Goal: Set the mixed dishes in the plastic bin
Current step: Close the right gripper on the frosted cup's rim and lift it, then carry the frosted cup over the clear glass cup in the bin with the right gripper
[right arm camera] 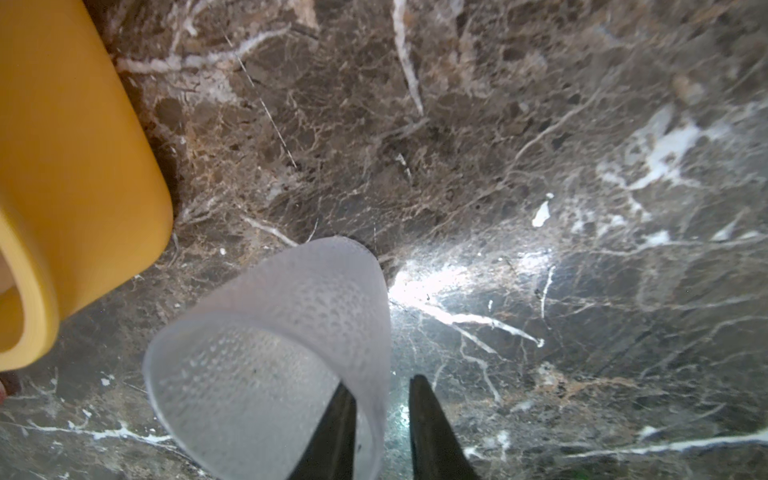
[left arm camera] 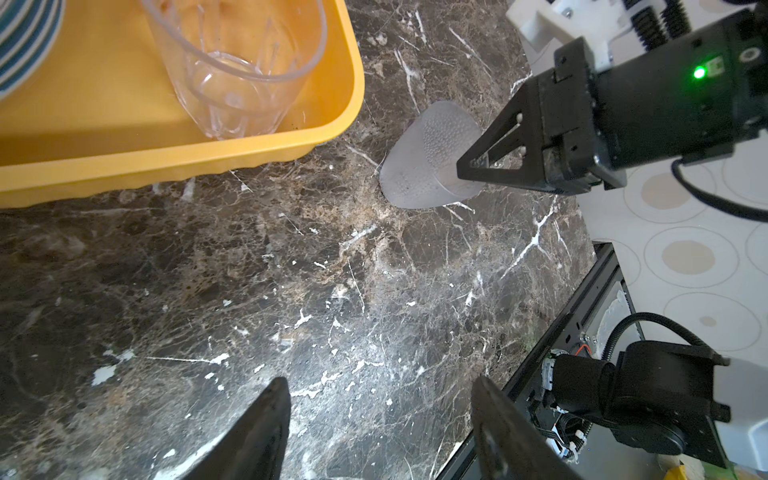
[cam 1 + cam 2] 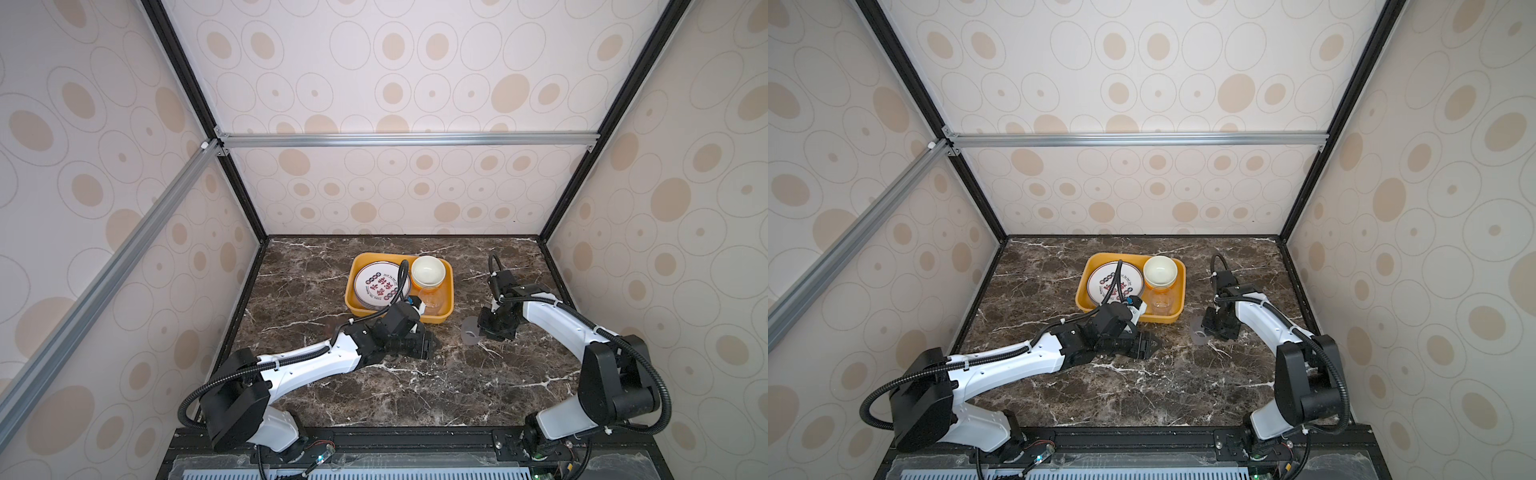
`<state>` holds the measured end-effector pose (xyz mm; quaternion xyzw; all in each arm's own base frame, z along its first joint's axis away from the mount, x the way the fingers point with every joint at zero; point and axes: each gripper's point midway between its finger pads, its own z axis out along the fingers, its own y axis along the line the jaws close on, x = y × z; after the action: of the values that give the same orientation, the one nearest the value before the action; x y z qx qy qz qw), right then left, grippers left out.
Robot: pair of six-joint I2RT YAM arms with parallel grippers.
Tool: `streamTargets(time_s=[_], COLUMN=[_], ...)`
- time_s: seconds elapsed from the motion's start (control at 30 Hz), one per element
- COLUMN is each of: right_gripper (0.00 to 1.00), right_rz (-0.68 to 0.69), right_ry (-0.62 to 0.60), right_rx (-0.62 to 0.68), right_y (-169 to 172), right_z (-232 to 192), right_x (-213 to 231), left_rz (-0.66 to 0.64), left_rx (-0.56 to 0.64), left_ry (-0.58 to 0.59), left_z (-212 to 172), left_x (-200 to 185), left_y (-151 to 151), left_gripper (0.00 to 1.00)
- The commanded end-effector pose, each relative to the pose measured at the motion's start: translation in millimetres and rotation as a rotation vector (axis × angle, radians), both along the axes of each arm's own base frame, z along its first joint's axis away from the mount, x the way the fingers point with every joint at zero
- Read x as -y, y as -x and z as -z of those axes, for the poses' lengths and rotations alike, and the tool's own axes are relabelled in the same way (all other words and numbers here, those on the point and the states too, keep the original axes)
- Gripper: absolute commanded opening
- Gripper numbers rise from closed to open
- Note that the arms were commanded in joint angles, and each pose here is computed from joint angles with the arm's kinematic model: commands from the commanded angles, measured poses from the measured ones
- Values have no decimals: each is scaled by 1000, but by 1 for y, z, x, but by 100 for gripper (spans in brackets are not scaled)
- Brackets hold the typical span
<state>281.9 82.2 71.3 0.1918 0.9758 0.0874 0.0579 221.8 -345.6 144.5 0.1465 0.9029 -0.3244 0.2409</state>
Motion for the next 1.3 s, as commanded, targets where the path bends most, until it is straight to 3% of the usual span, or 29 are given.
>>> streamTargets(time_s=[0.0, 0.4, 1.27], right_gripper=[20, 5, 3], right_rz=[11, -4, -199], right_ry=[5, 35, 54], right_rx=[-22, -7, 105], right_y=[3, 7, -22], right_z=[6, -5, -85], right_x=[3, 7, -39], left_rz=[0, -23, -354], left_rx=[22, 29, 14], left_ry=[0, 0, 138], left_z=[-8, -8, -23], left_x=[2, -2, -95], left_y=[-1, -4, -36], left_gripper=[69, 69, 69])
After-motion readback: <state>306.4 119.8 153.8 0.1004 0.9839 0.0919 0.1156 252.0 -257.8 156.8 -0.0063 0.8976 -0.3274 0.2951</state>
